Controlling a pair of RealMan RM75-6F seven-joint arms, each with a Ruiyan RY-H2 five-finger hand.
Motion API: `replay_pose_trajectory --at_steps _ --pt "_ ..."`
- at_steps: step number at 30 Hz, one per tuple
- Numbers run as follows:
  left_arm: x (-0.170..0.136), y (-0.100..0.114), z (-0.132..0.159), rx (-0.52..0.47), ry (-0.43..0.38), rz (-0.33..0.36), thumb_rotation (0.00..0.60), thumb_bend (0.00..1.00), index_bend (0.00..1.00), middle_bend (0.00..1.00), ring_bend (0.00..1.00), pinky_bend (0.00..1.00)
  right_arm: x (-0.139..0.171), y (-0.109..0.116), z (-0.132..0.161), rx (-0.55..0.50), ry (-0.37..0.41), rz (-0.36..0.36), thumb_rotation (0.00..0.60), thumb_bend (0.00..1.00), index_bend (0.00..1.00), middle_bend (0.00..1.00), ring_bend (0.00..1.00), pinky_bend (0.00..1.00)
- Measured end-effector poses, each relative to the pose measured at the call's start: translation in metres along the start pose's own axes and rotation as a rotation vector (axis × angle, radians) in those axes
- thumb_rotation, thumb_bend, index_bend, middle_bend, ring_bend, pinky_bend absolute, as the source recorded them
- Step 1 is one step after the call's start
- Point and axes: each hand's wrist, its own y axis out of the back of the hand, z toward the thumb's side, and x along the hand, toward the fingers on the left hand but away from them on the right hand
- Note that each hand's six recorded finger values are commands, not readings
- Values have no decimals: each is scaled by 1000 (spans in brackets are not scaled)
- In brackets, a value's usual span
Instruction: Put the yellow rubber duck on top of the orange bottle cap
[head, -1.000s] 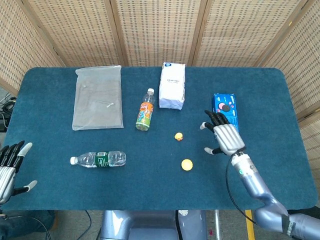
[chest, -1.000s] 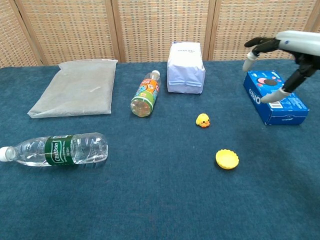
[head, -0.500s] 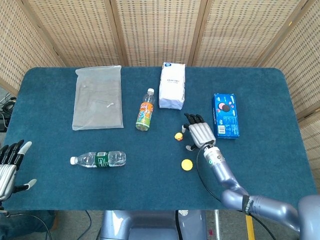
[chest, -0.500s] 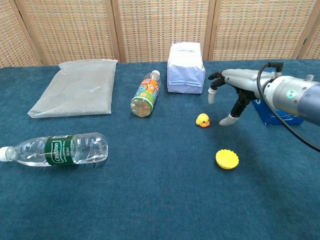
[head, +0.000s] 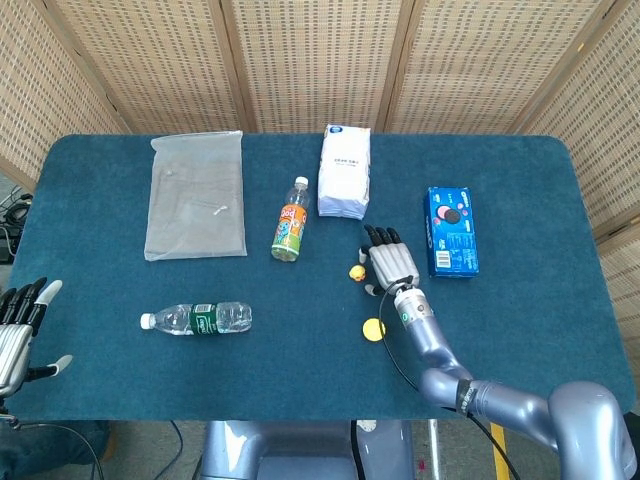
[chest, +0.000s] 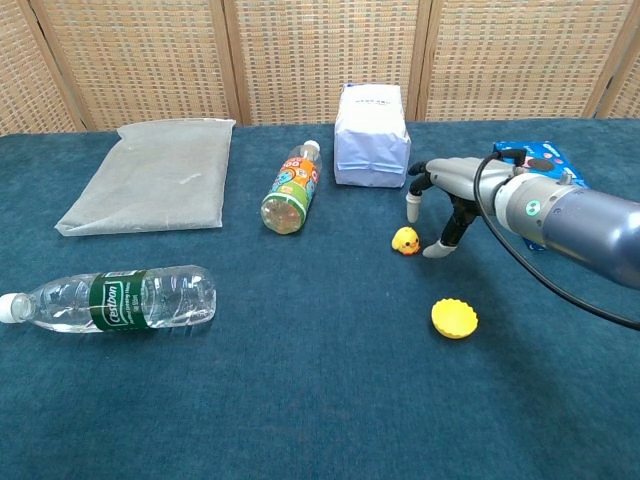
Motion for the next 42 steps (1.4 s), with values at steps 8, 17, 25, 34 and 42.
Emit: replay_pose_trajectory --at_steps 8,17,25,34,42 --pt "2 -1 -1 0 6 -5 600 39 0 0 0 0 -8 -3 5 -28 -17 6 600 239 428 0 0 0" --pt "2 -1 -2 1 6 -6 600 39 0 0 0 0 -12 -8 6 -30 -30 13 600 242 525 0 0 0" --pt "2 -2 -1 2 5 -7 600 40 0 0 0 0 -12 -8 4 -19 -43 5 600 252 579 0 0 0" --pt "1 -4 1 6 -5 -15 600 39 0 0 0 0 7 15 11 -52 20 -28 600 263 582 0 0 0" --pt "0 -5 5 8 -19 -17 600 36 0 0 0 0 62 42 22 -56 154 -35 600 262 581 0 0 0"
